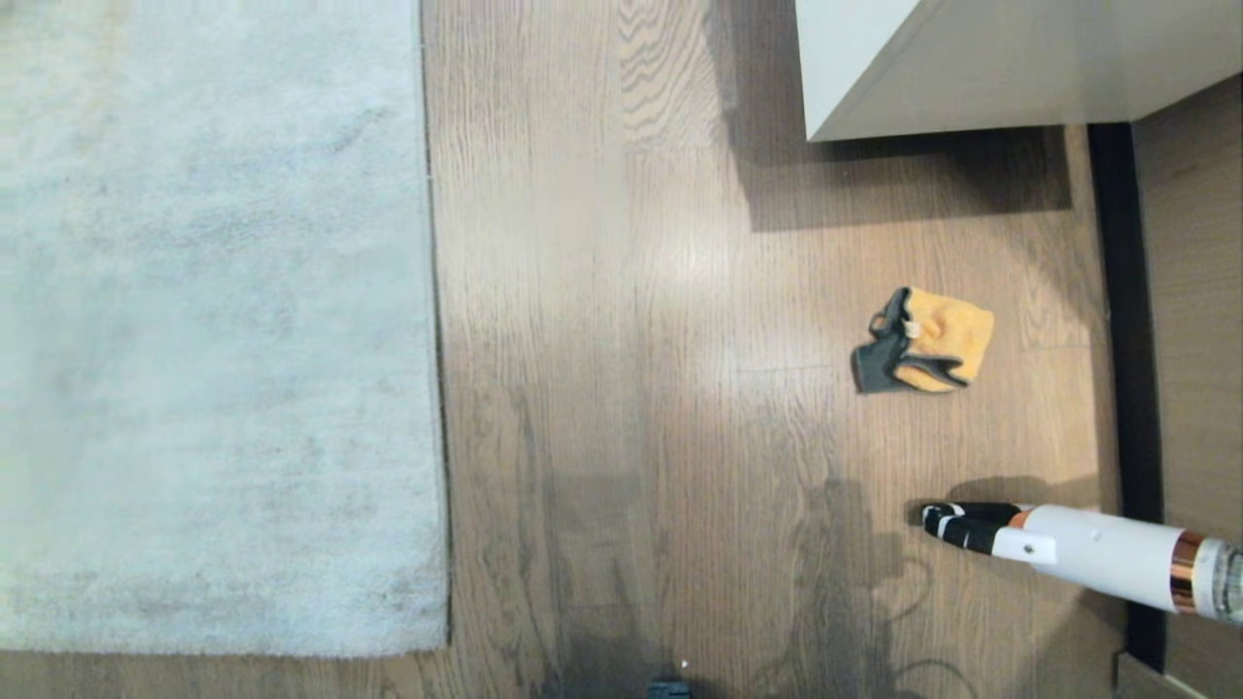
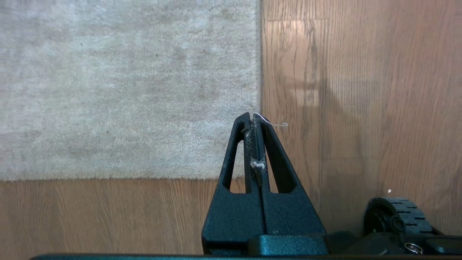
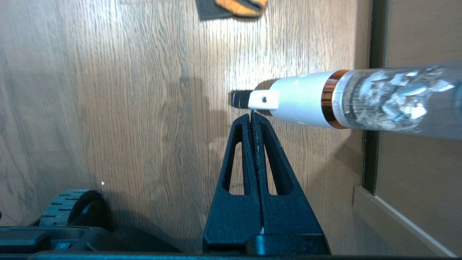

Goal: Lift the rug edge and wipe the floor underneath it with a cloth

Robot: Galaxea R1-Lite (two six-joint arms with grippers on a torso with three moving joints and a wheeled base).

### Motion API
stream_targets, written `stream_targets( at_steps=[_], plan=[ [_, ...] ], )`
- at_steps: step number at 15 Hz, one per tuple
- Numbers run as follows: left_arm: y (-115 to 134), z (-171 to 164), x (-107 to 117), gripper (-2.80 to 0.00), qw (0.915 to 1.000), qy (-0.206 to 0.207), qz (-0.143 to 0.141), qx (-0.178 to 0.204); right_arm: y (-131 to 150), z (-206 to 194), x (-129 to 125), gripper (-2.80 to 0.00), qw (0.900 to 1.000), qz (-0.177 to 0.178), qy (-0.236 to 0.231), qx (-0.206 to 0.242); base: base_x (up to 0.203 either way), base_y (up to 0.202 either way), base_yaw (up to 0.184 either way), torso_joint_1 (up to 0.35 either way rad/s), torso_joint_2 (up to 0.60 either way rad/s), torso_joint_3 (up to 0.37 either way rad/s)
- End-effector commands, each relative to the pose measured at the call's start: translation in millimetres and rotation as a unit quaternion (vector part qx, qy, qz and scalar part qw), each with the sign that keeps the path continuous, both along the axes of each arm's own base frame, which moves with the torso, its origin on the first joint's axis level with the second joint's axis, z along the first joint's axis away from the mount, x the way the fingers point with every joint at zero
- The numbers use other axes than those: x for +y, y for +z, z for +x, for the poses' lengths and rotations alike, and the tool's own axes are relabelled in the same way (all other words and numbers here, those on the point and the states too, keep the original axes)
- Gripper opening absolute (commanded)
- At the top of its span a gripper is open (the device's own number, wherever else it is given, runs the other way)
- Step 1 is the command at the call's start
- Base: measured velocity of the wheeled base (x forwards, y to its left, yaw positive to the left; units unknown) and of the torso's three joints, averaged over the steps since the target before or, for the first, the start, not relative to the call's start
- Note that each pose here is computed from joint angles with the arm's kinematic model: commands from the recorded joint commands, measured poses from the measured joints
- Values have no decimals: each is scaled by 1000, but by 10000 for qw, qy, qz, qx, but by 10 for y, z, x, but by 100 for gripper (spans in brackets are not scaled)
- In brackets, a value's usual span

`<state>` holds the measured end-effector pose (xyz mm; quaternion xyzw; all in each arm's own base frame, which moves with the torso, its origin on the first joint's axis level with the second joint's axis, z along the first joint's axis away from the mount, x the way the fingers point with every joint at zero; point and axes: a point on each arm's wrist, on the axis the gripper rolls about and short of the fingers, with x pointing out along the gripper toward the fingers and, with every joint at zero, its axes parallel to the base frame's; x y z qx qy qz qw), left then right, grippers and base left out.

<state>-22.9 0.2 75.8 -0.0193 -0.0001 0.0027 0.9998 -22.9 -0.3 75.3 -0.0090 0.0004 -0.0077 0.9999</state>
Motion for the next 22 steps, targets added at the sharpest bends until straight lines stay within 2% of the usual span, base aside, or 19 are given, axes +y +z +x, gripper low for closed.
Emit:
stream_targets(
  at_steps=[1,22],
  plan=[
    [0,0,0,-280,10000,1,1,-3,1,1,0,-280,10000,-2,0,5,0,0,0,2,6,206],
    [1,0,0,-280,10000,2,-14,-8,1,1,0,-280,10000,-2,0,5,0,0,0,1,3,203]
  ],
)
